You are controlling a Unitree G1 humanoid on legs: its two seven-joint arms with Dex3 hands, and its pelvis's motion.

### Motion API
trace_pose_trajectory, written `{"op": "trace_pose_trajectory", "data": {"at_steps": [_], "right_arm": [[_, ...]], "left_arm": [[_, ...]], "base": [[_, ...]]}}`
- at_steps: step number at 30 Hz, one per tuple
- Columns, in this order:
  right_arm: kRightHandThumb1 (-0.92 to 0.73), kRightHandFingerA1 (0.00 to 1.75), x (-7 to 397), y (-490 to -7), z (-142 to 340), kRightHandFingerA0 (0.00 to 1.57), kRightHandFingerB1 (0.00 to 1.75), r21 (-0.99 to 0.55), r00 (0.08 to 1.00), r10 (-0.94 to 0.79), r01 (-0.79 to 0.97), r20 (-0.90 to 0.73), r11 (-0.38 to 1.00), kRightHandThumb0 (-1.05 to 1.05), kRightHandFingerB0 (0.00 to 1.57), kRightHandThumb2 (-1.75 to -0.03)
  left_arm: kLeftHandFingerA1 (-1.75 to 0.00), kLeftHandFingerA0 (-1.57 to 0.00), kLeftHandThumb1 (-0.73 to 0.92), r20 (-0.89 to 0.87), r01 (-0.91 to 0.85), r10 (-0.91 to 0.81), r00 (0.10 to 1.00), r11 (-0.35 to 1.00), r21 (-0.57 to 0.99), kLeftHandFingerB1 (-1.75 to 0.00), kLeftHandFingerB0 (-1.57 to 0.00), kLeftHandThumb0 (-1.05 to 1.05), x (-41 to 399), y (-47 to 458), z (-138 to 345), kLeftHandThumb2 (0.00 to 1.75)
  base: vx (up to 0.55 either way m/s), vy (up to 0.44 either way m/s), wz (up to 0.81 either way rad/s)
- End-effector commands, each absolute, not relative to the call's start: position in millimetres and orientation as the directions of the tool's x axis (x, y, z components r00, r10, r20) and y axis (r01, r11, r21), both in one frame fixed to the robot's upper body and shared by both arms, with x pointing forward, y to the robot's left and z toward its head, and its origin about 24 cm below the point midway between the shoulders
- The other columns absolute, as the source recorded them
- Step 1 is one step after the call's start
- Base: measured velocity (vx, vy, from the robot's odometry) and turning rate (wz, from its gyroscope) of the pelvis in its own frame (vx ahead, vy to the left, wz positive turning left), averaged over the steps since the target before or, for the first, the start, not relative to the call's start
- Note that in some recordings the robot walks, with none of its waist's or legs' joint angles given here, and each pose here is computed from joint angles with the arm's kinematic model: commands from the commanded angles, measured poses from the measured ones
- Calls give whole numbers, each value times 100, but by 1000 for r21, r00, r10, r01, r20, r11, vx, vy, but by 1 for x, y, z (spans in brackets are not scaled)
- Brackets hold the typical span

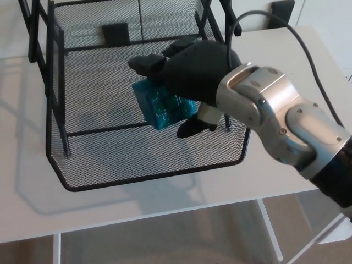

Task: The robot walks towards a desk on which a file tray is kept in the middle and a cube is kept to its right. The robot lifts the cube using its right hand and places it on the file tray.

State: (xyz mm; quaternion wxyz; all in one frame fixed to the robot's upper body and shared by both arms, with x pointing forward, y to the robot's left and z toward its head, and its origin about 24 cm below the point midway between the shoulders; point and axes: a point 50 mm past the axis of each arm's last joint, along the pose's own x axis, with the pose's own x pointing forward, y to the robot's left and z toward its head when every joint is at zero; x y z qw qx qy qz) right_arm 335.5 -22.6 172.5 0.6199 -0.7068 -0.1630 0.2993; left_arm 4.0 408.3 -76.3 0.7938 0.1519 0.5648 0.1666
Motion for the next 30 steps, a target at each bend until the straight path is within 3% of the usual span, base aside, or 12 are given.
{"op": "trace_pose_trajectory", "data": {"at_steps": [1,6,10,15,16,20,22,23,26,27,28,30], "right_arm": [[-53,19,338,-32,213,0,2,-936,754,556,-253,-350,-245,-89,0,-85],[-53,19,335,-40,242,0,2,-957,758,585,-236,-289,-167,-91,0,-84],[-55,8,330,-60,288,0,0,-965,794,549,-224,-262,-136,-95,0,-83],[-48,18,327,-83,317,0,14,-989,815,570,-146,-107,22,-82,0,-85],[-42,0,323,-101,335,0,9,-992,834,550,-104,-51,66,-89,0,-74],[-46,16,308,-148,366,0,15,-972,858,500,-6,116,237,-76,0,-81],[-48,13,305,-164,372,0,15,-965,868,478,5,134,263,-79,0,-80],[-55,2,297,-190,379,0,12,-951,892,427,13,150,308,-92,10,-83],[-55,7,270,-253,389,0,18,-911,948,247,87,200,403,-94,7,-86],[-49,22,255,-279,384,0,15,-898,950,201,136,238,418,-79,4,-85],[-43,12,242,-296,380,0,17,-886,956,149,166,252,434,-76,4,-76],[-39,17,222,-326,371,0,20,-850,967,55,189,247,493,-64,0,-76]], "left_arm": [[-58,-45,86,-833,-41,443,330,889,457,-44,-37,-68,5,413,-70,65],[-53,-47,85,-833,-35,461,307,880,474,-43,-41,-65,5,412,-73,65],[-58,-48,85,-830,-36,464,310,878,478,-45,-42,-66,2,413,-71,65],[-60,-49,85,-831,-42,470,297,876,480,-45,-42,-65,0,413,-73,65],[-59,-48,85,-832,-35,470,295,876,482,-44,-42,-66,-1,413,-72,65],[-60,-48,85,-832,-48,465,302,879,474,-46,-42,-64,-4,413,-71,65],[-60,-49,84,-833,-46,464,301,880,473,-45,-42,-64,-4,413,-71,65],[-58,-46,85,-835,-43,462,299,881,472,-45,-39,-65,-7,414,-70,65],[-59,-46,84,-833,-50,471,291,877,478,-45,-41,-65,-8,416,-69,65],[-58,-45,84,-833,-49,472,289,876,479,-45,-41,-65,-9,416,-68,64],[-60,-46,85,-833,-44,472,289,876,480,-46,-42,-66,-9,416,-68,65],[-58,-45,85,-835,-49,467,292,879,475,-45,-41,-65,-8,415,-69,65]], "base": [[0,0,0],[0,0,0],[0,0,0],[0,0,0],[0,0,0],[0,0,0],[0,0,0],[0,0,0],[0,0,0],[0,0,0],[0,0,0],[0,0,0]]}}
